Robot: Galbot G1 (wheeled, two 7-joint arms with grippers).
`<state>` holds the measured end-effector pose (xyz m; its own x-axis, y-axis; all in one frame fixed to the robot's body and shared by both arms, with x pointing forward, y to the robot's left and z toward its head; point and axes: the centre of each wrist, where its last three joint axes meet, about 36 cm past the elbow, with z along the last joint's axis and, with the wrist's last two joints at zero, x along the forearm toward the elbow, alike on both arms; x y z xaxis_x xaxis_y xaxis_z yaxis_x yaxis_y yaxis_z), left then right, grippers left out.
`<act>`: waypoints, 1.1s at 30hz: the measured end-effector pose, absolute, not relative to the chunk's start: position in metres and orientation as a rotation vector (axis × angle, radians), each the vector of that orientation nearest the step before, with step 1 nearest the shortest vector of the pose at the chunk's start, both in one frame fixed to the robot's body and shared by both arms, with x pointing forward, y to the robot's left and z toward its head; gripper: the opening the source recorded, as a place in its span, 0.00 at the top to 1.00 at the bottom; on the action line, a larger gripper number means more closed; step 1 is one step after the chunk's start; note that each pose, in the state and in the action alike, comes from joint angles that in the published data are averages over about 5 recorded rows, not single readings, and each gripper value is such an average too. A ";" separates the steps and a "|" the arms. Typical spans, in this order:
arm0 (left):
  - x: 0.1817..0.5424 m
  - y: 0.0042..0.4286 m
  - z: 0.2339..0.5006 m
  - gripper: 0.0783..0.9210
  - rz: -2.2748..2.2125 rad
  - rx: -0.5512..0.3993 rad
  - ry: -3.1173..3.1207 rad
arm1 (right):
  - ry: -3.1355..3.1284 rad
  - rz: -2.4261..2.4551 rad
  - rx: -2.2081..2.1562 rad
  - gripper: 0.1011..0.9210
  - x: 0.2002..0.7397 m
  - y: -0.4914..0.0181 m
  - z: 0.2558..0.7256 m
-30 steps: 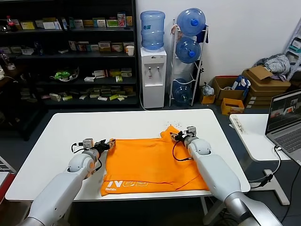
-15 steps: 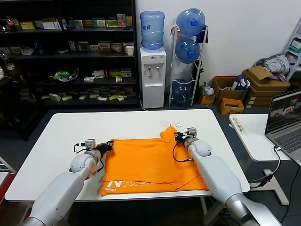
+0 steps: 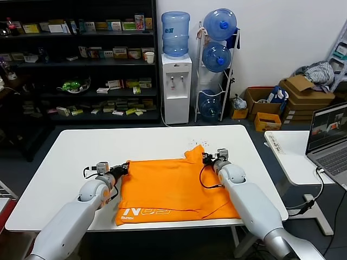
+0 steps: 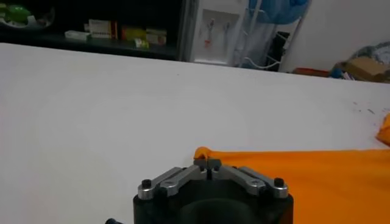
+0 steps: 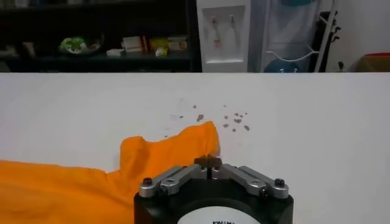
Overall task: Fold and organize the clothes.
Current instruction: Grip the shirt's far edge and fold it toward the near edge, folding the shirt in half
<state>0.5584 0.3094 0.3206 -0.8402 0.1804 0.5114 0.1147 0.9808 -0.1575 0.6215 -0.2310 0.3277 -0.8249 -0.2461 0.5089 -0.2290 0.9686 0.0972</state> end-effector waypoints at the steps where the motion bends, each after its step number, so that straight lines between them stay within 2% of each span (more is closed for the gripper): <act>1: 0.557 0.310 0.321 0.98 0.160 -0.208 -2.585 | -2.587 -0.048 0.336 0.97 0.620 -0.232 0.330; 13: 0.526 0.321 0.338 0.98 0.148 -0.227 -2.697 | -2.665 -0.077 0.366 0.97 0.580 -0.247 0.356; 33: 0.432 0.311 0.353 0.98 0.090 -0.293 -2.746 | -2.608 -0.041 0.345 0.97 0.466 -0.276 0.385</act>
